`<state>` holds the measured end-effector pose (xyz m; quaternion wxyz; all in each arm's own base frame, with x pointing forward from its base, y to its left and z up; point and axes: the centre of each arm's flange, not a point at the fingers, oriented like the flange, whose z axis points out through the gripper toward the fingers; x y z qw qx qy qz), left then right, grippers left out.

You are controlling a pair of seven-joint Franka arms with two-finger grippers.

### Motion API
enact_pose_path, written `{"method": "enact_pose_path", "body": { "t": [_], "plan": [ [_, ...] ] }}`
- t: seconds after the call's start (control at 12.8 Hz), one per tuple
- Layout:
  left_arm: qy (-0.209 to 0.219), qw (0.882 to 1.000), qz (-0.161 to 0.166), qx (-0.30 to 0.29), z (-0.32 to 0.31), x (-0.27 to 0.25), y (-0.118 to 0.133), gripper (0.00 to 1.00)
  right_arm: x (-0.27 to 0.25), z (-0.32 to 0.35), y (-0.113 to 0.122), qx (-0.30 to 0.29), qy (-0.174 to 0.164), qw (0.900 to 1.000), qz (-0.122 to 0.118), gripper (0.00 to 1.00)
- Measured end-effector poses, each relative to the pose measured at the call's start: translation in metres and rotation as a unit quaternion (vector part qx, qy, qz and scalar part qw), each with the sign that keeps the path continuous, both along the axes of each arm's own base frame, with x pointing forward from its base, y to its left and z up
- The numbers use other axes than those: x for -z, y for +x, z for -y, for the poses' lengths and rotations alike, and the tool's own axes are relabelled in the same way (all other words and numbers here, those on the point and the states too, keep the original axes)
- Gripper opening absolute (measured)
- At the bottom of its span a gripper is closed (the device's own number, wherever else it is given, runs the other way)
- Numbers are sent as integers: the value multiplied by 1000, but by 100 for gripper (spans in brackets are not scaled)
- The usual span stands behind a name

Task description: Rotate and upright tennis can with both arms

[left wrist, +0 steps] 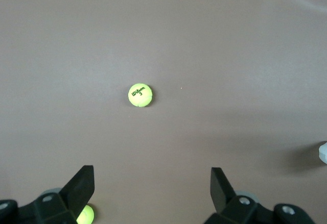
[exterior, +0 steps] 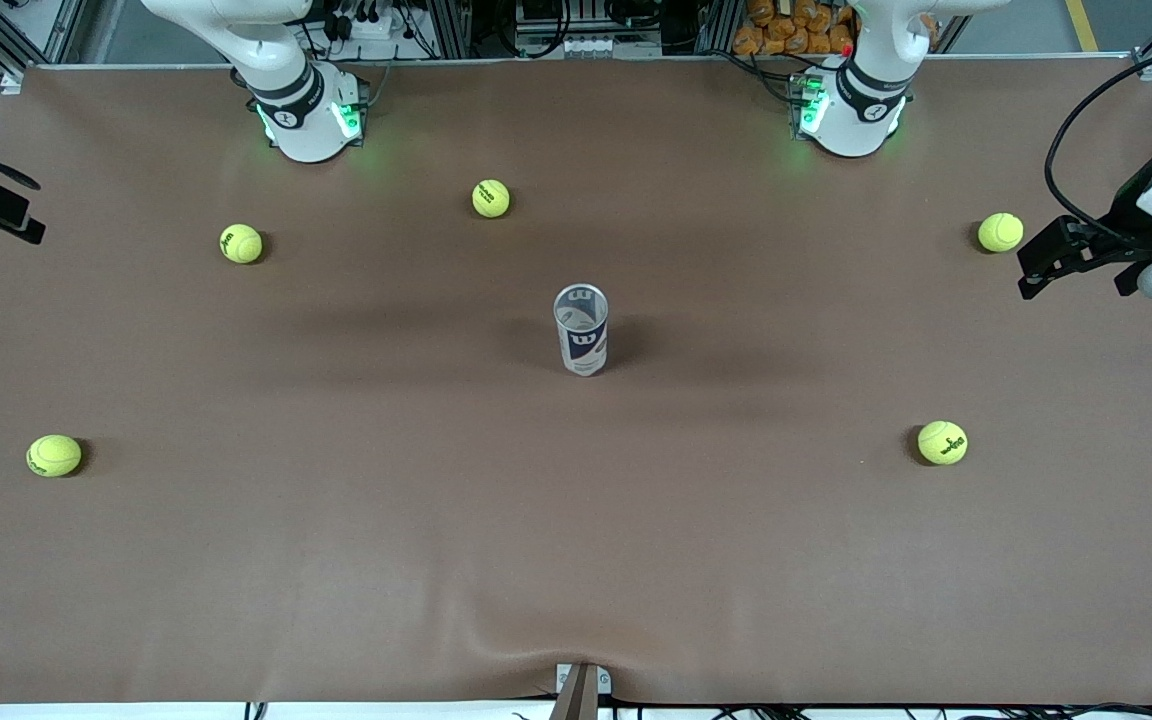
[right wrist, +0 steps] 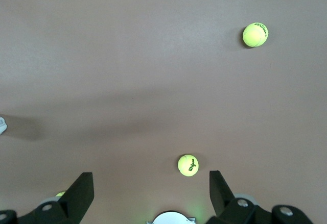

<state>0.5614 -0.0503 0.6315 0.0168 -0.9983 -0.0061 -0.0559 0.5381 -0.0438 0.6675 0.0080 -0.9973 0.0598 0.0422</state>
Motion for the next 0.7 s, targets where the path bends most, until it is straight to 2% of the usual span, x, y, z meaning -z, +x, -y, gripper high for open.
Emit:
{"method": "enact_pose_path", "body": {
  "t": [0.7],
  "plan": [
    [-4, 1000, -3, 0, 1, 1, 0, 100, 0, 0, 0, 0, 0, 1000, 0, 100]
  ]
}}
